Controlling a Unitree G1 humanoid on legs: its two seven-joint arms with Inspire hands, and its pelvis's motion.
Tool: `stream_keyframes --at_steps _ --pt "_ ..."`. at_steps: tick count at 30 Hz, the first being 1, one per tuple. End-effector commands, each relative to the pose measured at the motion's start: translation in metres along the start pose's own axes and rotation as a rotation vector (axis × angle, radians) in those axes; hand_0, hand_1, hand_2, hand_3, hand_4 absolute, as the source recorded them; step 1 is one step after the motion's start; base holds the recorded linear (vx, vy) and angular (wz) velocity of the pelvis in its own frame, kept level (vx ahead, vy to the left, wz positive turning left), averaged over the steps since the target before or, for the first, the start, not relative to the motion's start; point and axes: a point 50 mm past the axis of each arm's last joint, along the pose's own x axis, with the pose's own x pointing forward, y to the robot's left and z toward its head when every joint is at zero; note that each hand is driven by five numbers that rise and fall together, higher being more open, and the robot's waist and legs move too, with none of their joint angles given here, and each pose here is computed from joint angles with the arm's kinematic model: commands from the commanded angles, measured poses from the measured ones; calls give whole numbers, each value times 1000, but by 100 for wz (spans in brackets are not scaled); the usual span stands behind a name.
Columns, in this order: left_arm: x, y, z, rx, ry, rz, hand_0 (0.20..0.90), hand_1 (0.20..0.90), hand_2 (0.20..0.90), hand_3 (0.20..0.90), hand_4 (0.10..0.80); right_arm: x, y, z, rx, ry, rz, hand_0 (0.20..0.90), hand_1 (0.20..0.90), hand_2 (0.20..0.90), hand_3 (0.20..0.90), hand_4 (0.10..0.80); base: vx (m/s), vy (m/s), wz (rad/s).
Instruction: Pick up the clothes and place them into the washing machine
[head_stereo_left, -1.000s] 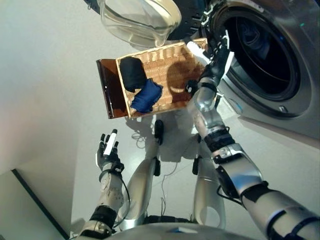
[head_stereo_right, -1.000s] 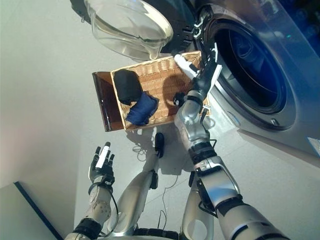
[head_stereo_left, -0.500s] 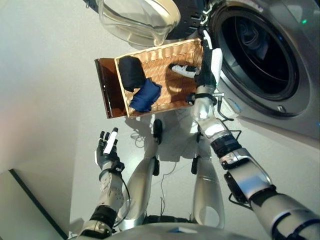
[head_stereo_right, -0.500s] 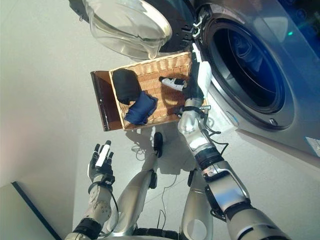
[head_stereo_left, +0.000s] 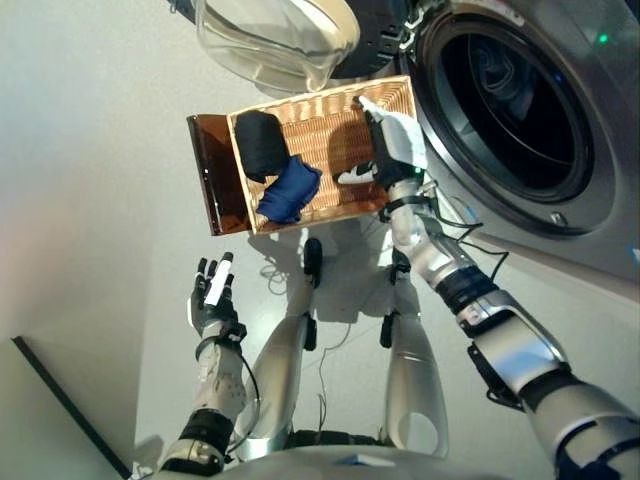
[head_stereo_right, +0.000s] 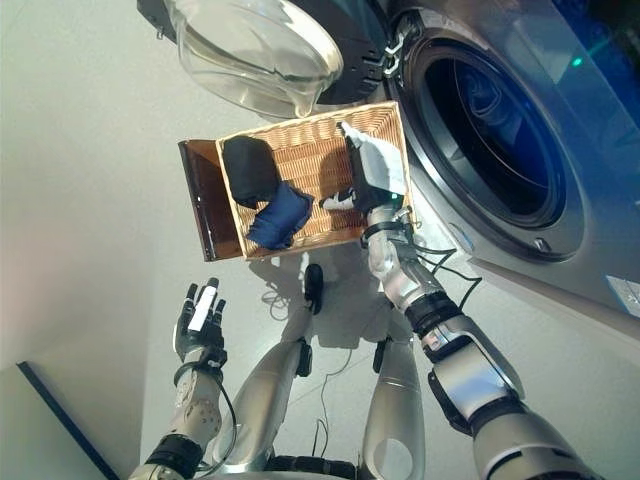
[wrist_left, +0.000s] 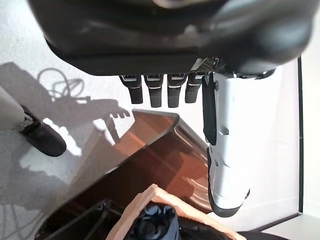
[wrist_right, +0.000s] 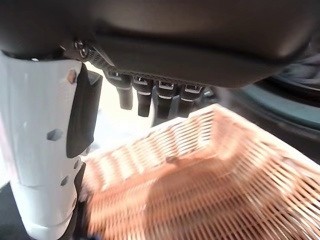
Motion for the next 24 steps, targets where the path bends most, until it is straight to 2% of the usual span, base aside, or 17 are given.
stream_keyframes --at_steps 1,15,24 --pt "5 10 37 28 -173 -21 900 900 900 900 800 29 -24 50 -90 -229 -68 900 900 900 900 800 0 0 0" --pt "8 8 40 45 -174 -40 900 900 900 900 800 36 6 71 -215 -254 60 900 900 900 900 800 -11 0 5" --pt "6 2 49 35 -210 -82 900 900 900 900 800 43 7 81 -212 -241 61 900 900 900 900 800 -21 1 11"
